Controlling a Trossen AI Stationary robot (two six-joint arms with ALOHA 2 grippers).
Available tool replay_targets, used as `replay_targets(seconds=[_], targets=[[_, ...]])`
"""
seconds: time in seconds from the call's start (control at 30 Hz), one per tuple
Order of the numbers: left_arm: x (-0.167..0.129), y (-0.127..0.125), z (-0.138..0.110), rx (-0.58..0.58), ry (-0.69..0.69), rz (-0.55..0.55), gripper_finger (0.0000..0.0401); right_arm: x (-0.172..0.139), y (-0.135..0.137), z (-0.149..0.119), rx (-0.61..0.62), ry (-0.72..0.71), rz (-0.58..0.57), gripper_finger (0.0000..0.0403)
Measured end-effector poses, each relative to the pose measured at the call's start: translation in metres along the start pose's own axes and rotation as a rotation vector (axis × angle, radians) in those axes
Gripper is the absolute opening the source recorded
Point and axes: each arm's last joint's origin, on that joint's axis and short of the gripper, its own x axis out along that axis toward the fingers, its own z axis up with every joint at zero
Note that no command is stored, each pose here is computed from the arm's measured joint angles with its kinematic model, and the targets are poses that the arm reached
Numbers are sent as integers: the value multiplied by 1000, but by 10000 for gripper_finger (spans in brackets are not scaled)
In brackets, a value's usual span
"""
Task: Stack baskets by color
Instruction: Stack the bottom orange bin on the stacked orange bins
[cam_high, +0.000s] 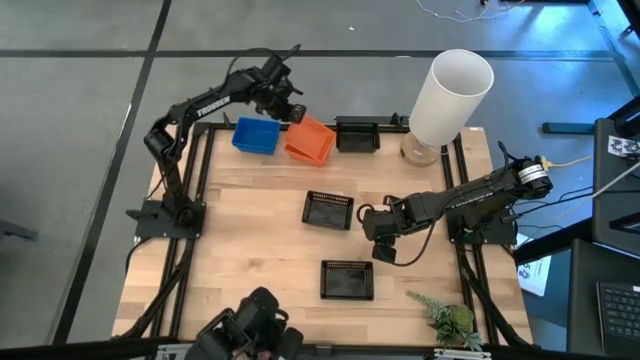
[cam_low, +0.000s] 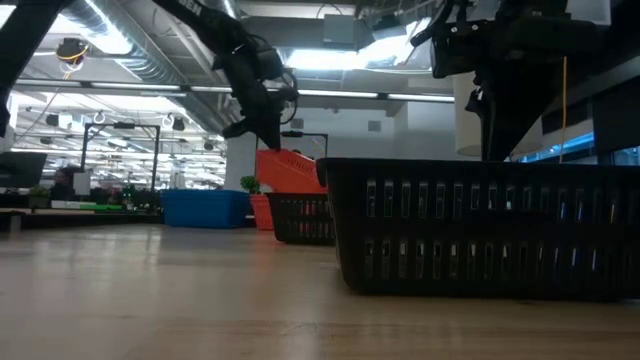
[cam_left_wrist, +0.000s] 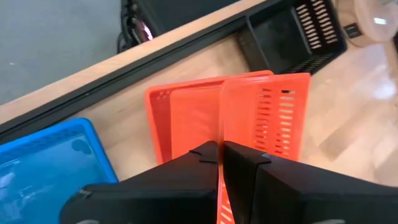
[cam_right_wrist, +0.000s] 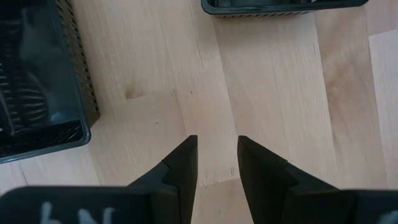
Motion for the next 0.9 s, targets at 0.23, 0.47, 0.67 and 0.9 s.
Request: replay_targets(seconds=[0.23, 0.47, 0.67, 0.9], targets=[[0, -2, -1, 21, 13, -29, 4, 0, 0, 0, 1, -1, 0, 113], [2, -7, -3, 35, 9, -12, 6, 0, 0, 0, 3, -1, 0, 113], [2, -9, -3, 39, 8, -17, 10, 0, 0, 0, 3, -1, 1, 113], [2, -10, -3, 41, 11, -36, 36, 0, 0, 0, 1, -1, 0, 113]])
